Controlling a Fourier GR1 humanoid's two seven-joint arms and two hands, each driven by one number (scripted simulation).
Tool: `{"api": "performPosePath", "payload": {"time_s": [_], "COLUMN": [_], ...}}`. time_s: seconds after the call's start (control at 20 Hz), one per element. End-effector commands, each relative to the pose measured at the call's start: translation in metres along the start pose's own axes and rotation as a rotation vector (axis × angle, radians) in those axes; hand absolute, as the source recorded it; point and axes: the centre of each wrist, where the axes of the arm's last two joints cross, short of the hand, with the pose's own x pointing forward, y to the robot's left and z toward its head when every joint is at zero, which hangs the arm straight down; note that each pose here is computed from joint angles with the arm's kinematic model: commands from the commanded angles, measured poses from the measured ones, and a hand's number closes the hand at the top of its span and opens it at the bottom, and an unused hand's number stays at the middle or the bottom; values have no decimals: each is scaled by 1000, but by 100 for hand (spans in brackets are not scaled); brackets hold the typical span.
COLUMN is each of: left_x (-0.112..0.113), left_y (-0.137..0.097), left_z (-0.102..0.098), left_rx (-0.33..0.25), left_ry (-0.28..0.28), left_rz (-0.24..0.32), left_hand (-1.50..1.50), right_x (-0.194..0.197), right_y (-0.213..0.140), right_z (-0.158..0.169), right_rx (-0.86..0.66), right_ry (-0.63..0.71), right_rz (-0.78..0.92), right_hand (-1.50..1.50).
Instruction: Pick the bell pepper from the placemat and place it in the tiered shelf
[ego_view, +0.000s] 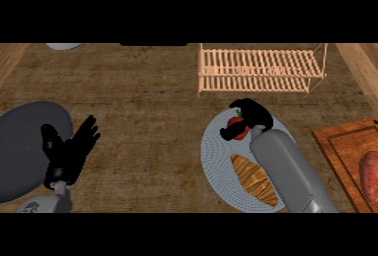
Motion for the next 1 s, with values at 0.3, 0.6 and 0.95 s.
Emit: {"api": "performPosePath", "payload": {"time_s": [0.3,0.6,0.95], "left_x": [1,-15,-17], "left_y": [11,5,18], "left_z": [7,4,13], "left_rx": [14,38,35], "left_ry": [53,47,53], "left_rz": [11,15,20], "left_hand": [0,0,0], "right_x": [32,82,83], "right_y": [32,4,-59], "right_z": [43,126,212], "right_rx": [-6,-216,-509], "right_ry": [-389,-595,-599], "right_rz": [115,3,-108], "right_hand": [150,150,150]}}
